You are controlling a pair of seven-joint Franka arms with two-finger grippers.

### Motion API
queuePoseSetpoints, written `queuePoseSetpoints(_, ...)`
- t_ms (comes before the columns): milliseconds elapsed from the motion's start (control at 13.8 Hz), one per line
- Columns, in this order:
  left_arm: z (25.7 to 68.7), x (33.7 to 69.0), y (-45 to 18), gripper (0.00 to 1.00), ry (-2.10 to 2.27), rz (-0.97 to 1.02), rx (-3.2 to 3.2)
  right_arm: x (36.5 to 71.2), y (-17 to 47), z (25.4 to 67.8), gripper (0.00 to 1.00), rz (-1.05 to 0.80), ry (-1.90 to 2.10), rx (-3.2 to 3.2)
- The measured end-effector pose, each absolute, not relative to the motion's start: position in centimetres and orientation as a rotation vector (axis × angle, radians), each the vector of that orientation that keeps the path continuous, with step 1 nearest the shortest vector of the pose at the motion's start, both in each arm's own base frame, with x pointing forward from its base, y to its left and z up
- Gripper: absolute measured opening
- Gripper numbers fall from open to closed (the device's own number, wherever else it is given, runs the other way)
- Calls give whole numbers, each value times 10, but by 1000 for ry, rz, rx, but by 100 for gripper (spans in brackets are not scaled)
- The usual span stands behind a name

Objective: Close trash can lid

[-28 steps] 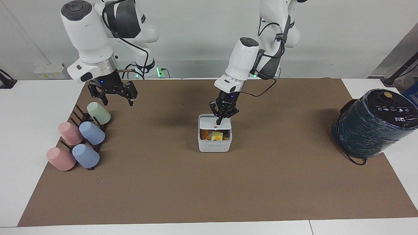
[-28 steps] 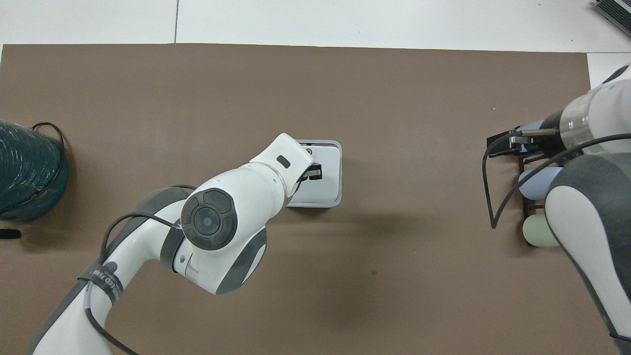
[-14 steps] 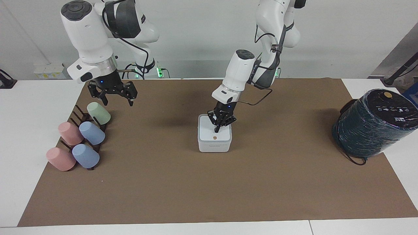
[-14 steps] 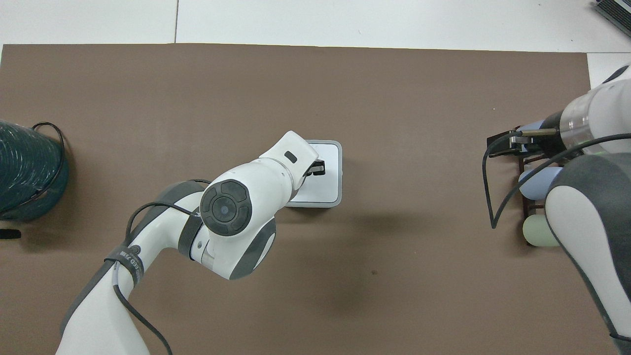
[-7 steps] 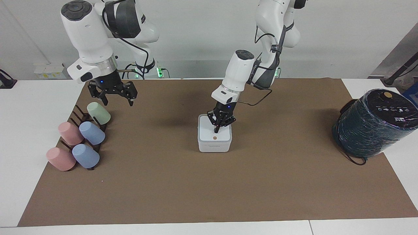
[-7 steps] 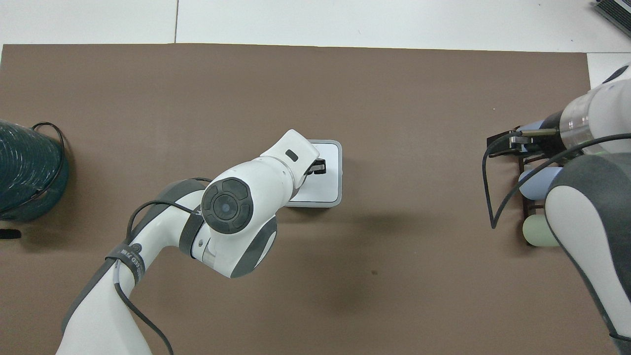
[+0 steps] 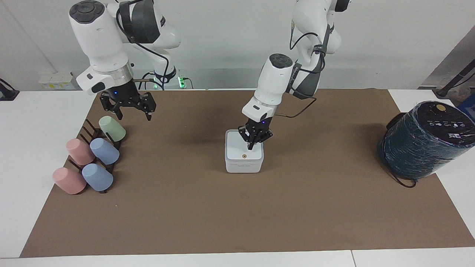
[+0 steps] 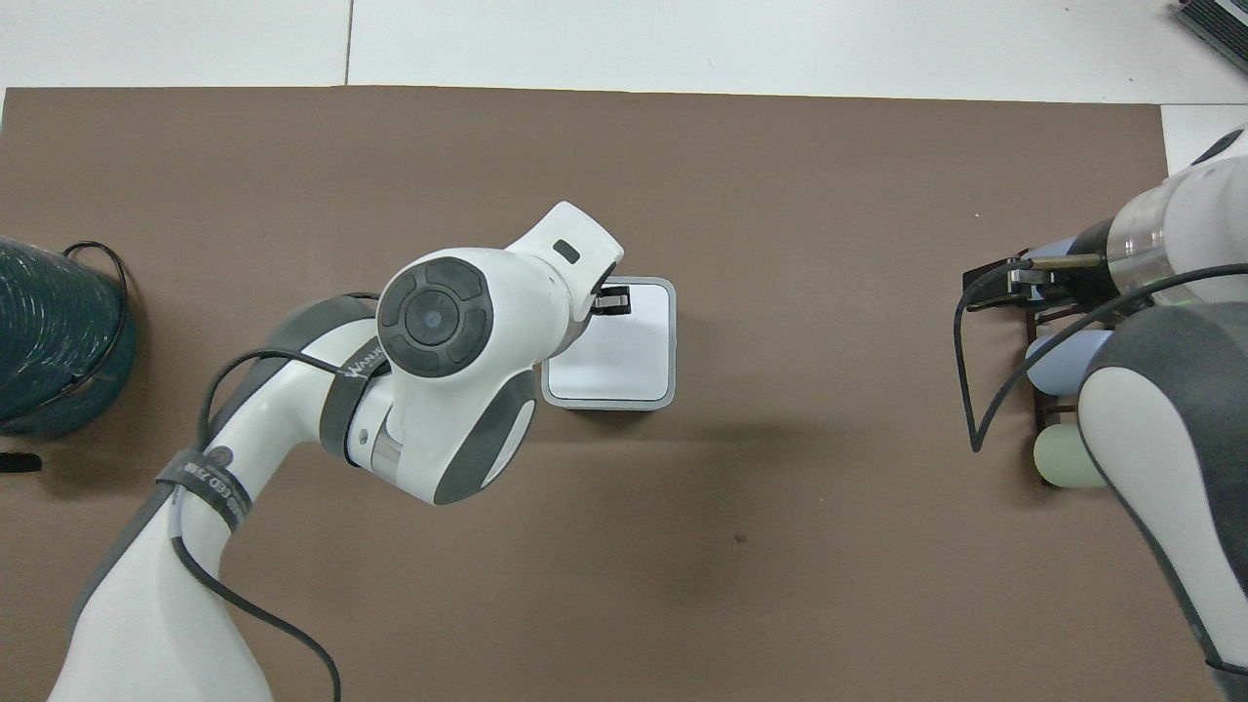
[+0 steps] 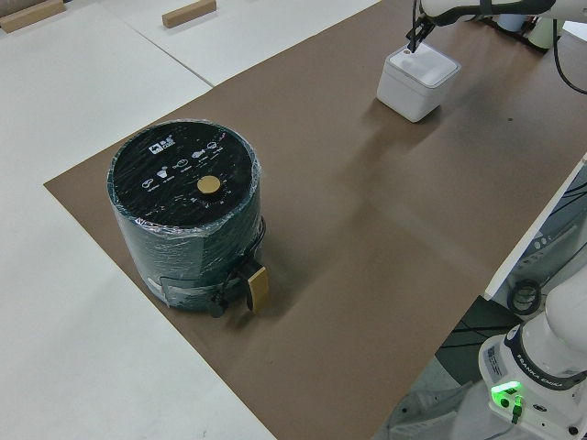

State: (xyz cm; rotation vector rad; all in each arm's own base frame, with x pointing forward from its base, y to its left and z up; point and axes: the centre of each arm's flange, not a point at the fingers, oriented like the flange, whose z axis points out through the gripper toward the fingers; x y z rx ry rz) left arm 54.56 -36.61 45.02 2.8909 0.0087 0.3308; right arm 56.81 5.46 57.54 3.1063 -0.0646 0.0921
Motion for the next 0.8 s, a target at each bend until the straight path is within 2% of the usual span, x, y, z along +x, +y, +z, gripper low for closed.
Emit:
queuePoseSetpoints(290, 484, 570, -324, 1, -6, 234, 2957, 568, 55, 575, 100, 92, -65, 3106)
queuePoseSetpoints(798, 521, 609, -197, 1, -228, 104, 3029, 568, 55, 575, 100, 92, -65, 3106)
